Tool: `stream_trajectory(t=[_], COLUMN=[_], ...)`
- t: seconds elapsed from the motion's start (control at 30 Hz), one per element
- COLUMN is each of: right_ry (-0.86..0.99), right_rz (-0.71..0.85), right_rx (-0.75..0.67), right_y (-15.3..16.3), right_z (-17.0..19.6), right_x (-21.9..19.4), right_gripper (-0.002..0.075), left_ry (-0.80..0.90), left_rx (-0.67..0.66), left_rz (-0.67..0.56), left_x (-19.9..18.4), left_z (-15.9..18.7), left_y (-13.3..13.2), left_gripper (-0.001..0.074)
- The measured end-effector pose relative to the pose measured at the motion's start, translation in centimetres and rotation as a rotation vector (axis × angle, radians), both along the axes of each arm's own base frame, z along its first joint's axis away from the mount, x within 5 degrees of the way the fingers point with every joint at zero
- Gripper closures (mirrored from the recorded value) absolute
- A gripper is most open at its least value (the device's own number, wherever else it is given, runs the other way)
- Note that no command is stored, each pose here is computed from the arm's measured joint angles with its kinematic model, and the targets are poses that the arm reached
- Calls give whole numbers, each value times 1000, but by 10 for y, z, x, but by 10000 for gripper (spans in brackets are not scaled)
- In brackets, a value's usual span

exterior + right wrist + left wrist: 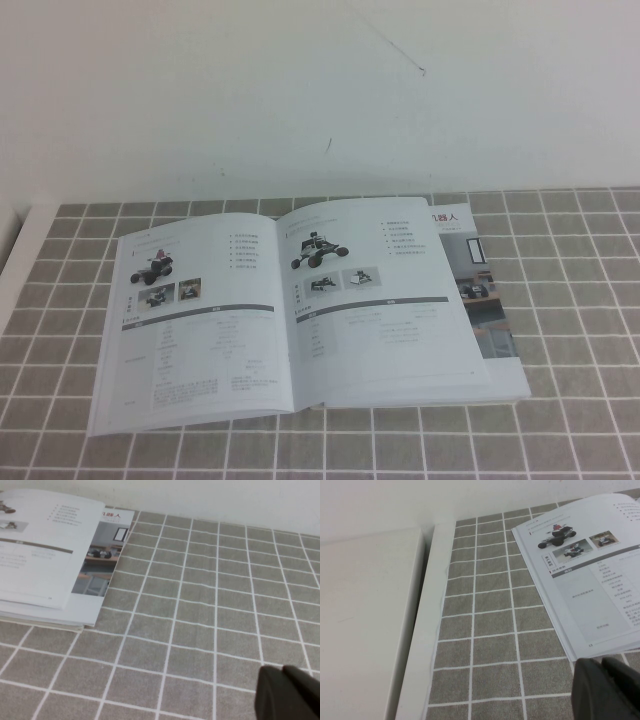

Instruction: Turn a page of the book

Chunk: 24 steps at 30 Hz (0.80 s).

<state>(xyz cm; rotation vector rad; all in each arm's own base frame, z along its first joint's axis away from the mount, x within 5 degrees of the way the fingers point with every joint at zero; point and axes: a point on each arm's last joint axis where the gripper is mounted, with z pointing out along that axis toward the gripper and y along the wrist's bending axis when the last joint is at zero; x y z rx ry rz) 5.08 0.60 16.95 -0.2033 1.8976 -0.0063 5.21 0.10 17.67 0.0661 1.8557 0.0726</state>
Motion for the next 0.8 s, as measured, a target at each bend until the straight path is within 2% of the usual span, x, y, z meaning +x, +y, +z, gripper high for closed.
stream_trajectory(t=[0.43,0.57,0.8], right_ry=[-4,-70,-387], right_rz=[0,-4,-24], right_rx=[8,23,50], right_y=[0,0,-1], right_z=[0,5,33], right_x=[0,2,6], right_gripper=[729,729,729], left_ry=[-44,-221,-690], left_rx=[6,3,9], left_rz=[0,-3,-8], left_x=[1,4,-3], left_z=[1,17,59], left_y=[0,0,-1], left_gripper=[738,738,738])
